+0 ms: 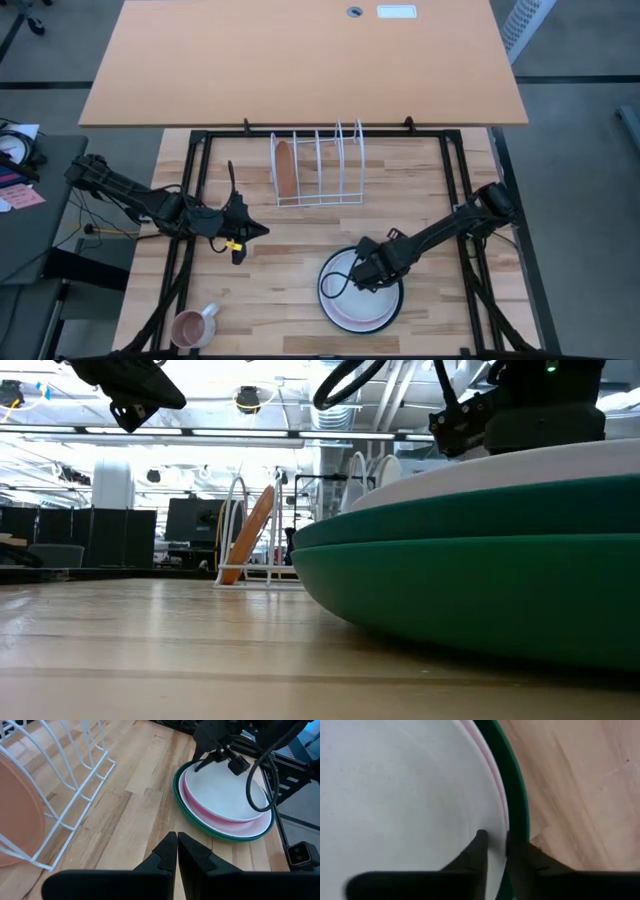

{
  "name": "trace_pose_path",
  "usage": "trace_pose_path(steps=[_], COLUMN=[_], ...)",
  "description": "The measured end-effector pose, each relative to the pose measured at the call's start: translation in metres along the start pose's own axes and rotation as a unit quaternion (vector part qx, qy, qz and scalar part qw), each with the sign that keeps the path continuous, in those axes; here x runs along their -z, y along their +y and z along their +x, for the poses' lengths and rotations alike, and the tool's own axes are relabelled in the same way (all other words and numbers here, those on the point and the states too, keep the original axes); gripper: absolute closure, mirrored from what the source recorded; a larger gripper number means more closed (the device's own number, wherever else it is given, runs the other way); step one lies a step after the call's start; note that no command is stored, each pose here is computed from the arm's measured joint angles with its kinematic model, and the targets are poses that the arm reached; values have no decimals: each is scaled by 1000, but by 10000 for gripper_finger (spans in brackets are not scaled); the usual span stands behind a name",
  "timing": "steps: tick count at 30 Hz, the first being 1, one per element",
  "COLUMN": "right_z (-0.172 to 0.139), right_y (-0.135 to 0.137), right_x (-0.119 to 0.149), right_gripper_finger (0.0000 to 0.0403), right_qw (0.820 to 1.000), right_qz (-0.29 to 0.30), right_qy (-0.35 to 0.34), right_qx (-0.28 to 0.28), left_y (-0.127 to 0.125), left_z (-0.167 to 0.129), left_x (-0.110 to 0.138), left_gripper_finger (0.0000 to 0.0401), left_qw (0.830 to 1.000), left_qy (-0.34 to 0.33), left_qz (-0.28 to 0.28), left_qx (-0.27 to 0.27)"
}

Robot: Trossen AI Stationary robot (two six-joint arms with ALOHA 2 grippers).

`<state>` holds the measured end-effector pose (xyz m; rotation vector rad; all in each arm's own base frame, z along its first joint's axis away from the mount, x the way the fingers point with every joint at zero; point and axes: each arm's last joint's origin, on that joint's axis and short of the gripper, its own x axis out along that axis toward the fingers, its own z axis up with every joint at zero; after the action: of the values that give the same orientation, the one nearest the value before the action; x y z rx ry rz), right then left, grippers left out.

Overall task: Sort dishes
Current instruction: Put the small white plate in the dish rack

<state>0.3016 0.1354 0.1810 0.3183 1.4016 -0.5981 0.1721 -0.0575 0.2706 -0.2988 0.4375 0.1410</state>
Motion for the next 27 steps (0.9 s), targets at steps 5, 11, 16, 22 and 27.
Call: trace_pose_path(steps=[5, 11, 16, 22, 27], right_z=[-1, -16, -37, -58, -62], right_y=[0, 0, 5, 8, 8], right_x=[0, -3, -7, -5, -2], right_gripper_finger=[390, 394, 397, 398, 398], right_qw=[1000, 1000, 998, 994, 993], right_qz=[-9, -14, -22, -23, -22], right_qy=[-3, -16, -56, -95, -103], right_qx=[-1, 22, 31, 47, 60], left_y=[0, 0, 0, 0, 0], left_z=[0, 0, 0, 0, 0], left_x=[0, 0, 0, 0, 0], left_gripper_finger=[391, 391, 391, 391, 391], left_qw=[1000, 1000, 1000, 1000, 1000], left_qy=[0, 0, 0, 0, 0], left_qz=[0, -1, -1, -3, -5], left_qx=[0, 0, 0, 0, 0])
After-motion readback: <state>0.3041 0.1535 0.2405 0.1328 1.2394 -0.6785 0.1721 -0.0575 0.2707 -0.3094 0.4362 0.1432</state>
